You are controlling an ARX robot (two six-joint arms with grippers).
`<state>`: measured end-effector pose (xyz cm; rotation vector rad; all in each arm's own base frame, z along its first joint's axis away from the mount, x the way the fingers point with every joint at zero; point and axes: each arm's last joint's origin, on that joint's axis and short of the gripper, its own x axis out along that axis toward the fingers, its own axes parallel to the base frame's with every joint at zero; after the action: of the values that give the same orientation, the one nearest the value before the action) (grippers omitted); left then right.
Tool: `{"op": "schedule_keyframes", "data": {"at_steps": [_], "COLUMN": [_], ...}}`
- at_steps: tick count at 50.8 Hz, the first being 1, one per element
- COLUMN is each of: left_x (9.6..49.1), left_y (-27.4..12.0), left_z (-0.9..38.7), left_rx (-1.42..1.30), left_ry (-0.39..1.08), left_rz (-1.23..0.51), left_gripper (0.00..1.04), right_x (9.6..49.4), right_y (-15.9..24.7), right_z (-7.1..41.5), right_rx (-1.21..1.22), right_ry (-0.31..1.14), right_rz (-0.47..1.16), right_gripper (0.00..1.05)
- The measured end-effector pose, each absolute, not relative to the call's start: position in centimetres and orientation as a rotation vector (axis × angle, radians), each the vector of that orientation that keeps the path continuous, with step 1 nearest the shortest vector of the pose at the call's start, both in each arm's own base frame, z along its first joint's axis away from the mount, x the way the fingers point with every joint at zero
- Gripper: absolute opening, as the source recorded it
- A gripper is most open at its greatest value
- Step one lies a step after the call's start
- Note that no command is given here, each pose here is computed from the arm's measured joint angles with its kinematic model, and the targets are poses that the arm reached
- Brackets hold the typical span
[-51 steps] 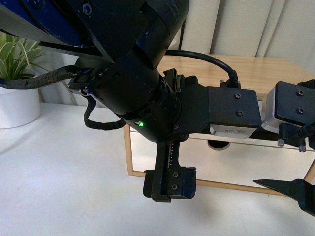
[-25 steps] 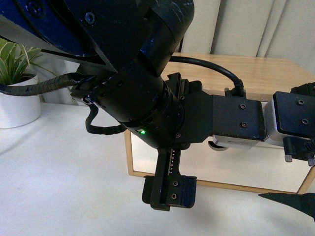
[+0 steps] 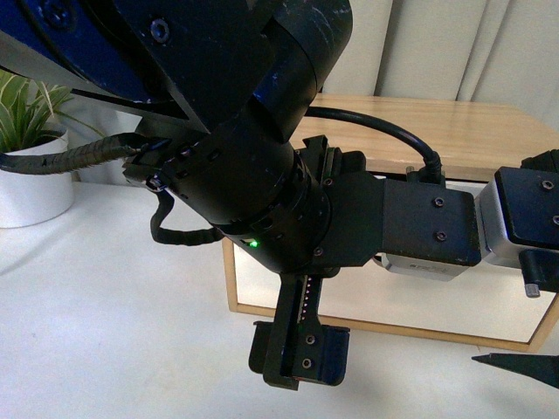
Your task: Pull drawer
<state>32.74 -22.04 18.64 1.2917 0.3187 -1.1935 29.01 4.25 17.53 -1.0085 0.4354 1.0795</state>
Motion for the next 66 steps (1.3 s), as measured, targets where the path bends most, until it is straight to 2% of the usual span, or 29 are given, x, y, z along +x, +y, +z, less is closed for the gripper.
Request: {"op": "schedule_keyframes", "data": {"at_steps": [19,47,56,66], "left_x": [31.1,27.3,27.3,27.0], "left_y": [-21.1,-17.7,-17.4,-16.9], "left_z": [18.9,19.7,19.6,21.4], "left_rx": [1.304,1.324,1.293,1.175], "left_ry": [0.307,0.256,0.214,0.1], "left_rz": [-1.26,-1.367,-1.336,-1.237], "left_gripper": [0.98,0.98,0.98,0.98], "right_x": [27.1,22.8,22.5,21.4], "right_y": [4.1,4.4,4.2,2.9], "right_z": [17.8,17.8,17.7,18.5], "right_rx": [-1.035,-1.084,-1.078,-1.011], "right_ry": [0.451,0.432,0.38,0.314], "right_rz": [1.135,1.21,1.178,1.116], "right_gripper": [0.96,0.96,0.96,0.96]}}
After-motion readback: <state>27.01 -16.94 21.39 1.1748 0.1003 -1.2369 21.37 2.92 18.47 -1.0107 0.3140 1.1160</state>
